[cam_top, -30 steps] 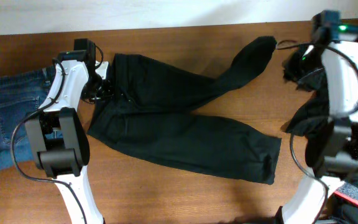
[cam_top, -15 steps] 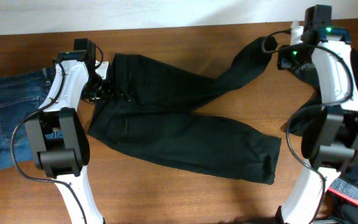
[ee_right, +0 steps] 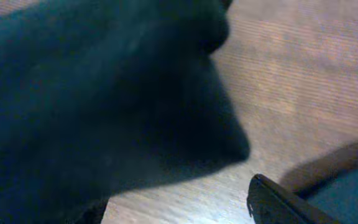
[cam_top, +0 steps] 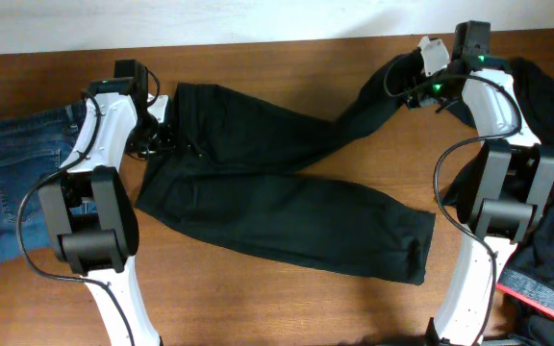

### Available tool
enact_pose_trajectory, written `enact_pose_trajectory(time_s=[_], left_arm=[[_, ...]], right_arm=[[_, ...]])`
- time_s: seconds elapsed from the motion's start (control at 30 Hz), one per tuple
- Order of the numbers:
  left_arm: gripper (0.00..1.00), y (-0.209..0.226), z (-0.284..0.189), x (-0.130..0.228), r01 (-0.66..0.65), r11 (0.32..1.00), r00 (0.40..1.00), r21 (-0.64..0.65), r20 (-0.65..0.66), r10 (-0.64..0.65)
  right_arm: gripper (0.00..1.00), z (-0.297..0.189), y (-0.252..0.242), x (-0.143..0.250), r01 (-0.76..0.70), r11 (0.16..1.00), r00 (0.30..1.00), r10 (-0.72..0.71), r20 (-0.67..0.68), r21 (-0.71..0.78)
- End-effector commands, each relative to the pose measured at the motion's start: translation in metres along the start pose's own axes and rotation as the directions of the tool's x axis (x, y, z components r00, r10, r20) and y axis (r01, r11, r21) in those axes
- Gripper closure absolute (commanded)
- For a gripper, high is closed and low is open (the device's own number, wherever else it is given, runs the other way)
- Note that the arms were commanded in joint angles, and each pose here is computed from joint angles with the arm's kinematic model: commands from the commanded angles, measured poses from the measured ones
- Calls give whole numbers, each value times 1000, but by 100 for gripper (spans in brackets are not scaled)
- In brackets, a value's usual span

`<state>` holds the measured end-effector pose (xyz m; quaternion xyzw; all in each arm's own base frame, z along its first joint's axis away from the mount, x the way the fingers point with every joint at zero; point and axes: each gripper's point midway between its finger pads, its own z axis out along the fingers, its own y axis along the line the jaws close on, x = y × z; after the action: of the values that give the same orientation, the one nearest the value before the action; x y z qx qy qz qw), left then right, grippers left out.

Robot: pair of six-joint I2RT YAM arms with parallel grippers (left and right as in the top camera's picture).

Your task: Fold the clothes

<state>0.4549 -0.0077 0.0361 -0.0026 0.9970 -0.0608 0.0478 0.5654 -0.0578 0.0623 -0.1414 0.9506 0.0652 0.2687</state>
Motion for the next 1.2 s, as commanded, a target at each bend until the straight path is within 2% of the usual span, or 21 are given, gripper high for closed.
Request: enact_pose_trajectory(time_s=[0.0,0.37,0.43,0.5,0.53,0.6,0.63,0.77,0.9,1.03,1.17], left_arm=[[67,-5,-13,-5,-27,1000,999,10,32,26],[67,-5,-13,-5,-27,1000,999,10,31,27],[67,-5,-13,-4,-27,1000,999,10,29,26],[67,-5,-13,-4,-27,1000,999,11,29,26],[67,-5,-13,-4,-27,1000,999,10,29,26],[67,-5,-13,-4,-27,1000,999,10,29,26],[67,-5,-13,-4,-27,1000,999,10,29,26],[67,-5,-13,-5,-27,1000,999,10,29,27],[67,-5,-13,-5,-27,1000,999,10,29,27],[67,-5,-13,-5,-27,1000,999,10,29,27],[67,-5,-13,-5,-27,1000,999,10,29,27]], right_arm=[[22,16,17,1,65,991,998,-61,35,-117],[24,42,20,1,83,984,994,-71,80,-159],[33,42,19,-2,89,984,993,-76,92,-152],[48,42,18,-4,93,985,992,-79,101,-147],[59,41,17,-4,93,985,992,-78,101,-147],[93,41,17,-1,84,985,993,-71,90,-151],[96,40,17,3,67,985,996,-56,75,-157],[96,27,13,18,-96,982,995,95,-11,-165],[96,-13,-7,37,-302,951,949,294,-115,-61],[96,-70,-44,73,-489,857,837,514,-188,165],[96,-100,-53,116,-573,790,737,613,-284,219]])
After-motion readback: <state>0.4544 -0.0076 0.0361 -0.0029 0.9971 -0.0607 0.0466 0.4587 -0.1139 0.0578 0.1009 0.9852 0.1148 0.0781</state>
